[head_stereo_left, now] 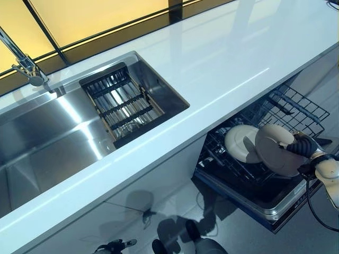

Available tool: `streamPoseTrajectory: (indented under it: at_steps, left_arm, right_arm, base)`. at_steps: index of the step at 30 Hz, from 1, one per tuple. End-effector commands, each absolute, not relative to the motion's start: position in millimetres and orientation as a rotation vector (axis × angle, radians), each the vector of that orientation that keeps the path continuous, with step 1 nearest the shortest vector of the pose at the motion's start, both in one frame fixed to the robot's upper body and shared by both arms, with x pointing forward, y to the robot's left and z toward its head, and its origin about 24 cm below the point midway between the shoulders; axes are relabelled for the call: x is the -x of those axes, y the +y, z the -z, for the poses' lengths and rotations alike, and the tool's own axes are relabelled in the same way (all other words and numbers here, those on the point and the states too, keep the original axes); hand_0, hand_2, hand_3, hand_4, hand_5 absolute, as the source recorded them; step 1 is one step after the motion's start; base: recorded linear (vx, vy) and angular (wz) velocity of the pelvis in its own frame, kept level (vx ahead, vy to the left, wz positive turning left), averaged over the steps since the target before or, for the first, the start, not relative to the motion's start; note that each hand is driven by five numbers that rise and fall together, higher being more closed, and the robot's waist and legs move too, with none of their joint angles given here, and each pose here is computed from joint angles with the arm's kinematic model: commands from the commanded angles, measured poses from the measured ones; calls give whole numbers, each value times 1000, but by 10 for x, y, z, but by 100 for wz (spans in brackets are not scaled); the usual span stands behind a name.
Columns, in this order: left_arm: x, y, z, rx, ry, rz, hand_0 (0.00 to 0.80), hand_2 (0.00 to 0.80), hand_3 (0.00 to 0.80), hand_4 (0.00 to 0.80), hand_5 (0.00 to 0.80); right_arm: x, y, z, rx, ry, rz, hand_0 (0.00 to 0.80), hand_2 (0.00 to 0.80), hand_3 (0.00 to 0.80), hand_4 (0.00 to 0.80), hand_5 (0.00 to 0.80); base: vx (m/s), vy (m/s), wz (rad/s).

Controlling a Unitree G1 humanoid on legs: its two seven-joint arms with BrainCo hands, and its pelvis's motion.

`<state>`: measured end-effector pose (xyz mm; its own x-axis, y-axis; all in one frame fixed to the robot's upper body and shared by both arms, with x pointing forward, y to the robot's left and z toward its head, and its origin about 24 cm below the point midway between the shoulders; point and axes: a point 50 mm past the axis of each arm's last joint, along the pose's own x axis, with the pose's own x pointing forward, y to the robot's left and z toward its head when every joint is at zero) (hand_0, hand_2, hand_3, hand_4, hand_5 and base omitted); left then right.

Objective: Take plates into dishwasher

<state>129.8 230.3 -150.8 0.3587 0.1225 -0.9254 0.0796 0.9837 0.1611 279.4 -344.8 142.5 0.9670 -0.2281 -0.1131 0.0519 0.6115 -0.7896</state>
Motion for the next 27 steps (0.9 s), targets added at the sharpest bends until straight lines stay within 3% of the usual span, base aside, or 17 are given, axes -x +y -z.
streamPoseTrajectory:
  at_steps: [1, 22, 27]
  left_arm:
    - [-1278, 2469, 1484, -196, 1215, -95, 0, 0, 0, 0, 0]
    - [-1264, 2532, 1470, -225, 1224, -103, 0, 0, 0, 0, 0]
    - [-1274, 2538, 1463, -227, 1230, -94, 0, 0, 0, 0, 0]
  right_arm:
    - [-2896, -3424, -1710, 968, 106, 228, 800, 800, 800, 800, 800]
    - [-2726, -3941, -2326, 1214, 98, 469, 800, 800, 800, 800, 800]
    - [-2762, -3894, -2429, 1206, 54, 457, 800, 800, 800, 800, 800]
  base:
    - [0, 0, 0]
    - [0, 0, 0]
    - [0, 0, 0]
